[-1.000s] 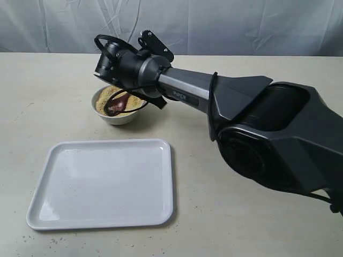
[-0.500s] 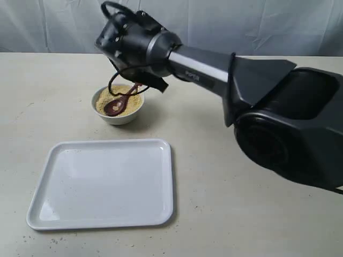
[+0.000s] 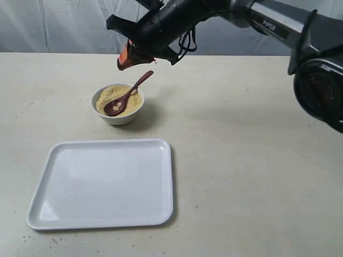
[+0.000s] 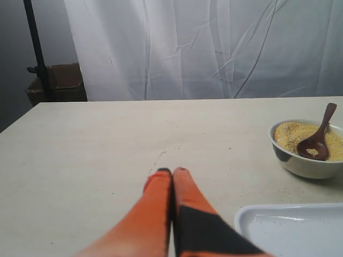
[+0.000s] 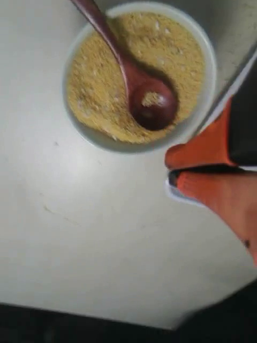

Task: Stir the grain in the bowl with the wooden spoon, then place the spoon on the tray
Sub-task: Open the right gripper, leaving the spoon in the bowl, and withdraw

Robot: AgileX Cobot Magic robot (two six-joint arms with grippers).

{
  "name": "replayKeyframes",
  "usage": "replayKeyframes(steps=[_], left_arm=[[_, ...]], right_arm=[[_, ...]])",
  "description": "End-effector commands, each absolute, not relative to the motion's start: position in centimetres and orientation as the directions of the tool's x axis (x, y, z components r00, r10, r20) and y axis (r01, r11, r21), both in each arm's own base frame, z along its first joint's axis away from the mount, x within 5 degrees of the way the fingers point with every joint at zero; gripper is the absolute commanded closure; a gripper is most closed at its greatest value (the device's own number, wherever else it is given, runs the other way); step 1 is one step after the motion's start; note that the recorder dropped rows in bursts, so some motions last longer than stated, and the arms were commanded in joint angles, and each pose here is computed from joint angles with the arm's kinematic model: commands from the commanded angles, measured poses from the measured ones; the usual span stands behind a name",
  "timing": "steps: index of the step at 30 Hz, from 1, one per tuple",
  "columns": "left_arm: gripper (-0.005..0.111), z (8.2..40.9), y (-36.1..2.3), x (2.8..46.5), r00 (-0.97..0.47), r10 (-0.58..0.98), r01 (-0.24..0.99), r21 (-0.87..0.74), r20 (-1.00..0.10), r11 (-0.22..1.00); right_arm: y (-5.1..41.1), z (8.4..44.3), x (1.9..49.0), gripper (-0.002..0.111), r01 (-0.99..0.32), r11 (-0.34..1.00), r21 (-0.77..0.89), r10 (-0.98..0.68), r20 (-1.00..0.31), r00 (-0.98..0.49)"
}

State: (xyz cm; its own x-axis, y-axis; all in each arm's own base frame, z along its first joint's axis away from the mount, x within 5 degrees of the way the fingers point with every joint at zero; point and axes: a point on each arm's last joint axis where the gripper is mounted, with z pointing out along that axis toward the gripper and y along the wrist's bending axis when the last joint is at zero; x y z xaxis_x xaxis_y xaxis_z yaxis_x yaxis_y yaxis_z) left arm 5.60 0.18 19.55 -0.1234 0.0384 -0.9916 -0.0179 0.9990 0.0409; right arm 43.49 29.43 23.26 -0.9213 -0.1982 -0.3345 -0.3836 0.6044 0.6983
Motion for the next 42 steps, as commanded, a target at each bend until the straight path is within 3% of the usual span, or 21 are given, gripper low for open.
replayKeyframes(steps=[1,6,10,14,18,22,26,29,32,36,38,40,42], left_arm=[[0.106,19.5,0.2,5.6,-0.118,0.036,-0.019,0.038,-0.992,0.999],[0.106,19.4,0.2,5.6,-0.120,0.036,-0.019,0.038,-0.992,0.999],[0.106,19.4,0.2,5.6,-0.120,0.036,-0.019,0.038,-0.992,0.999],[0.106,19.4,0.2,5.6,-0.120,0.036,-0.019,0.038,-0.992,0.999],[0.106,19.4,0.2,5.6,-0.120,0.036,-0.019,0.038,-0.992,0.999],[0.106,19.4,0.2,5.6,-0.120,0.036,-0.019,0.038,-0.992,0.999],[0.106,19.4,0.2,5.6,-0.120,0.036,-0.019,0.038,-0.992,0.999],[0.106,19.4,0.2,5.6,-0.120,0.036,-0.019,0.038,-0.992,0.999],[0.106,19.4,0.2,5.6,-0.120,0.036,-0.019,0.038,-0.992,0.999],[0.106,19.4,0.2,5.6,-0.120,0.036,-0.019,0.038,-0.992,0.999],[0.106,19.4,0.2,5.6,-0.120,0.036,-0.019,0.038,-0.992,0.999],[0.106,19.4,0.2,5.6,-0.120,0.036,-0.019,0.038,-0.992,0.999],[0.106,19.4,0.2,5.6,-0.120,0.036,-0.019,0.038,-0.992,0.999]], right_arm=[[27.8,25.2,44.1,0.108,-0.470,0.380,0.797,-0.199,-0.425,-0.883],[29.1,23.9,43.3,0.108,-0.462,0.254,0.850,-0.091,-0.455,-0.886],[28.7,20.3,41.8,0.108,-0.319,0.377,0.869,0.064,-0.368,-0.927],[26.3,19.5,39.6,0.108,-0.251,0.463,0.850,0.219,-0.384,-0.897],[23.1,18.7,36.7,0.108,-0.186,0.633,0.752,0.275,-0.443,-0.853],[22.2,17.6,35.5,0.108,-0.117,0.640,0.759,0.295,-0.384,-0.875],[23.0,17.3,35.4,0.108,-0.146,0.604,0.783,0.255,-0.364,-0.896],[23.0,18.3,35.9,0.108,-0.293,0.637,0.713,0.175,-0.504,-0.846],[22.5,19.9,36.2,0.108,-0.524,0.691,0.497,-0.081,-0.668,-0.740],[20.6,21.8,36.9,0.108,-0.619,0.754,0.220,-0.363,-0.646,-0.671],[19.2,22.5,37.6,0.108,-0.541,0.830,0.136,-0.364,-0.602,-0.711],[18.0,23.0,38.2,0.108,-0.287,0.932,0.221,-0.114,-0.573,-0.812],[17.7,23.2,38.5,0.108,-0.156,0.942,0.298,0.049,-0.581,-0.813]])
